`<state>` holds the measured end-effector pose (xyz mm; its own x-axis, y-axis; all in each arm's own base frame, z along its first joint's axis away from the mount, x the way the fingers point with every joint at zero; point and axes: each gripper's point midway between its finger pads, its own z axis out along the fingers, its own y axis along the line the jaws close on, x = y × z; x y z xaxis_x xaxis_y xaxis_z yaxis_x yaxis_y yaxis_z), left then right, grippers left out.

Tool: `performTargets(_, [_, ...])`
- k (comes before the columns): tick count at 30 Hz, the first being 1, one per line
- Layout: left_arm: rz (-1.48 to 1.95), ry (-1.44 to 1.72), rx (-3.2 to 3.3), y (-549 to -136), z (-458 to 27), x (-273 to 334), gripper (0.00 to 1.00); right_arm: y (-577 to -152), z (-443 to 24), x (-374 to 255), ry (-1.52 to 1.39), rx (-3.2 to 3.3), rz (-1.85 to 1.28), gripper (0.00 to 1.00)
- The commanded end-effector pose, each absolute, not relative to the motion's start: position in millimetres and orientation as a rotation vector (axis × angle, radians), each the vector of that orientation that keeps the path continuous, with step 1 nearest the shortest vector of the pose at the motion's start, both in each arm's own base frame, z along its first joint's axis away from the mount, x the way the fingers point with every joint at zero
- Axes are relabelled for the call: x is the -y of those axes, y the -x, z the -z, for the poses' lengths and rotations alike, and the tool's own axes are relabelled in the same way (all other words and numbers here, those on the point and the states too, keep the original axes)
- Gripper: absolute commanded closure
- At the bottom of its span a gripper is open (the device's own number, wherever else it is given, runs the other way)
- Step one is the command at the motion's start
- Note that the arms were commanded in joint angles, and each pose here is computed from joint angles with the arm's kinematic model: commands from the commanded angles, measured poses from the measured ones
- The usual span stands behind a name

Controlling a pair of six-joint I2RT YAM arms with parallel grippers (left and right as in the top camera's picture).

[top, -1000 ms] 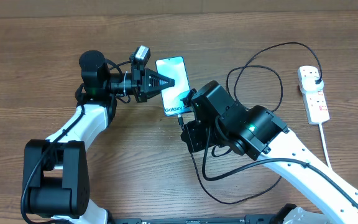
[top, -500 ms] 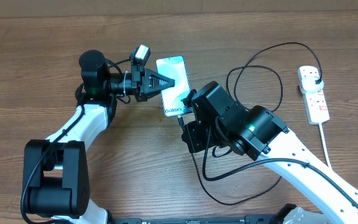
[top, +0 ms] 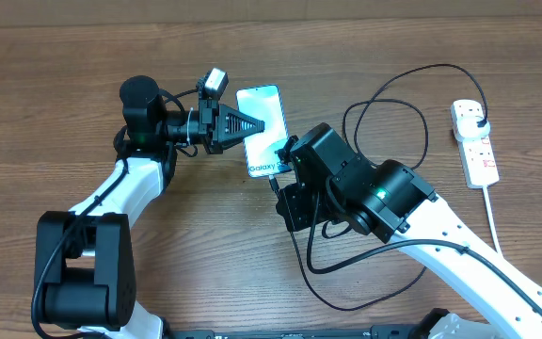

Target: Plug charger to phone and switch on socket

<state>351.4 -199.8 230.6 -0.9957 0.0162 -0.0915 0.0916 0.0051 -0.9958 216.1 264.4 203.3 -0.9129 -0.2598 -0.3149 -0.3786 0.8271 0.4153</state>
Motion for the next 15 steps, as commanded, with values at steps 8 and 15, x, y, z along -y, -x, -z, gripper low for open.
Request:
performTargets(8, [2.182,-0.252,-2.17,-344,-240,201,0.96,-235,-215,-271,0.434,-2.675,-0.713,0.96])
performTargets(15, [2.182,-0.254,-2.17,-343,-240,202,0.96,-248,-228,-283,0.409,-2.591,-0.772,0.96])
